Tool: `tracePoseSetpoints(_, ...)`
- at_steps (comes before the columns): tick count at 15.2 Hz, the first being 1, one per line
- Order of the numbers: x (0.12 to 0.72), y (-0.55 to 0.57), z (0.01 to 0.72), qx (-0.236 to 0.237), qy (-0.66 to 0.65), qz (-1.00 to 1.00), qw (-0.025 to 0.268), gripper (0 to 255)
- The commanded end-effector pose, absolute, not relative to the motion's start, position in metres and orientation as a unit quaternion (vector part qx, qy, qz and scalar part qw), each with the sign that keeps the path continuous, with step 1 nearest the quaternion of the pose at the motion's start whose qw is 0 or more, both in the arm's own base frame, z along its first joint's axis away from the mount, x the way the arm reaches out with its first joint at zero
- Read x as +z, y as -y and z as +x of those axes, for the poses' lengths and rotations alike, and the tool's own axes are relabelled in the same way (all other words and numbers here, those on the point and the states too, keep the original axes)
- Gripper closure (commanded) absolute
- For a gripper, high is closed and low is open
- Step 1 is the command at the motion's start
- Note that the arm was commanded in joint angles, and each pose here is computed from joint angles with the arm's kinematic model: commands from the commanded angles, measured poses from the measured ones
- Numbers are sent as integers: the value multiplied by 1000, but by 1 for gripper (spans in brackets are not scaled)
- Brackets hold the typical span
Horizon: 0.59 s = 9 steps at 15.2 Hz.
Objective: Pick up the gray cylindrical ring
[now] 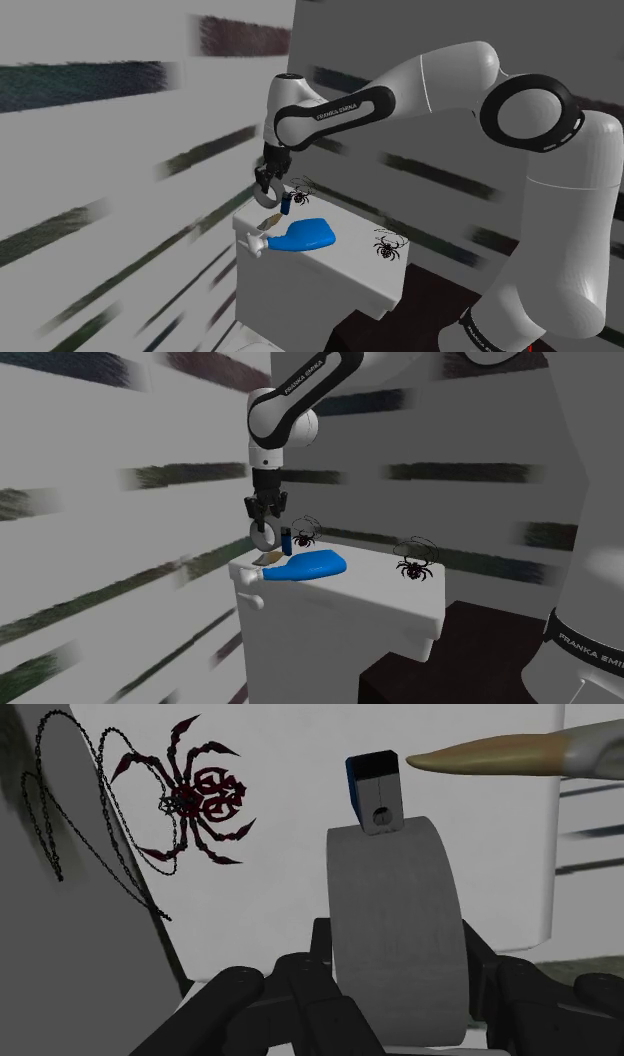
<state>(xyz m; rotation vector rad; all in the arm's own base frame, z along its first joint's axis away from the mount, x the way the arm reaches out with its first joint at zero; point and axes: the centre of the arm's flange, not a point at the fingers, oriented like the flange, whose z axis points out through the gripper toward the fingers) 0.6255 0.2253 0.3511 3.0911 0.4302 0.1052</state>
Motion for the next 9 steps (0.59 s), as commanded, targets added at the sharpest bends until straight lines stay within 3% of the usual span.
tracePoseSetpoints(1, 359, -225, 626, 34, -138, 990, 9, 255)
tracePoseSetpoints(9, 402, -225, 626, 34, -138, 990, 9, 255)
